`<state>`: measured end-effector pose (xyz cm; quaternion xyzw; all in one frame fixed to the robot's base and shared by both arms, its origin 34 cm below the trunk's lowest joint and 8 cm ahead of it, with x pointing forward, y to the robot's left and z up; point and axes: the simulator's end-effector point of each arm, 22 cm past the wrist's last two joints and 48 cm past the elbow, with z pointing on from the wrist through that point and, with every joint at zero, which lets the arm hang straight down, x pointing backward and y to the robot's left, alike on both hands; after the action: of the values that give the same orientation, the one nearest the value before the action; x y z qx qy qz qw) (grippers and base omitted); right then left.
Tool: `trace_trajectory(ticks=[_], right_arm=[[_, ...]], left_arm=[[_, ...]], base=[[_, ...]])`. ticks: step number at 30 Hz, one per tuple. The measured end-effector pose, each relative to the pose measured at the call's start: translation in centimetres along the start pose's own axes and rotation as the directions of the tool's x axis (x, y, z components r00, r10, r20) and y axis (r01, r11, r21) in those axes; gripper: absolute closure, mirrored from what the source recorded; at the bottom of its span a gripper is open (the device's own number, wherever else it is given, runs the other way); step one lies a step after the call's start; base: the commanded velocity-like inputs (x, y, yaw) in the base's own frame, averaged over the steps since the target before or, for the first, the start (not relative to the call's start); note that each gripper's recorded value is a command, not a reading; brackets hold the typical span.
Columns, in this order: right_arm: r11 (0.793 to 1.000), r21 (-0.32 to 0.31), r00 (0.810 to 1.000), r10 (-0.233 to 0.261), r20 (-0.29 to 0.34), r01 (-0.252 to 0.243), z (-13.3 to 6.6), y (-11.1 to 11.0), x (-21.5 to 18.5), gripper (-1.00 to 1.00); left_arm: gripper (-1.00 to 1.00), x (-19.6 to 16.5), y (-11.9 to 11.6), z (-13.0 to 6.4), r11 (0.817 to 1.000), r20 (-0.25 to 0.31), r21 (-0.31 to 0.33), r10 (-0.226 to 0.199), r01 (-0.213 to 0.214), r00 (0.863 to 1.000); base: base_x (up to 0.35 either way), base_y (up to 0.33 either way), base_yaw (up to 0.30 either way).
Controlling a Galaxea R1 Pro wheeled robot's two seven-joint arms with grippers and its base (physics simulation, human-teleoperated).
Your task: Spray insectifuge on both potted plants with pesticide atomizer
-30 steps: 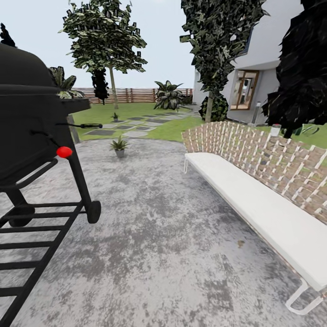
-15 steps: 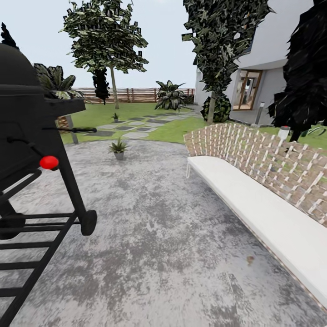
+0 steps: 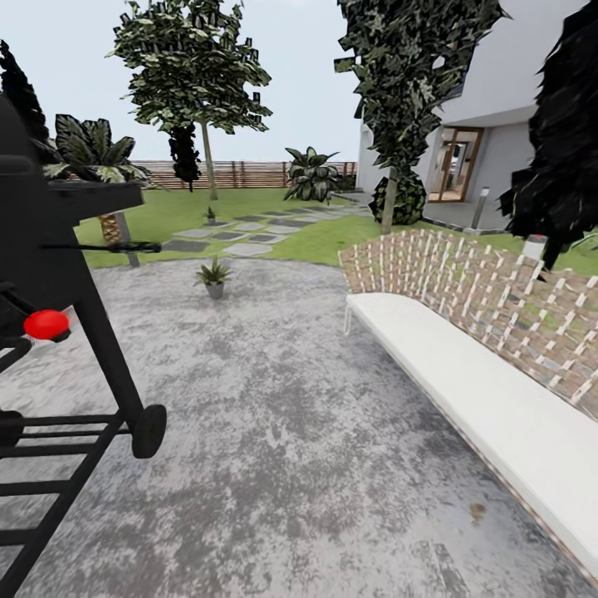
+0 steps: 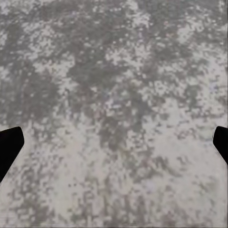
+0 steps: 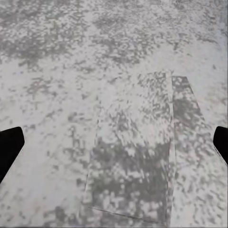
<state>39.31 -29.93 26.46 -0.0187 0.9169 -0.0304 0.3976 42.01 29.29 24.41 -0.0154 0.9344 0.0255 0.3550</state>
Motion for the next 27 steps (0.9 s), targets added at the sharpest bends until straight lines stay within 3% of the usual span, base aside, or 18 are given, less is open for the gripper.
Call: trace_trajectory(ticks=[12, 27], right_arm=[[1.0, 0.002, 1.0, 0.002, 0.001, -0.002, 0.0, -0.08, -0.02, -1.0], [1.0, 0.002, 1.0, 0.001, 0.001, -0.001, 0.0, -0.08, -0.02, -1.0]], left_arm=[[-1.0, -0.01, -0.01, 0.0, 1.0, 0.001, 0.0, 0.0, 0.0, 1.0], [-1.0, -0.01, -0.01, 0.0, 1.0, 0.0, 0.0, 0.0, 0.0, 1.0]], base=[[0.34, -0.014, 0.076], [0.314, -0.17, 0.001]])
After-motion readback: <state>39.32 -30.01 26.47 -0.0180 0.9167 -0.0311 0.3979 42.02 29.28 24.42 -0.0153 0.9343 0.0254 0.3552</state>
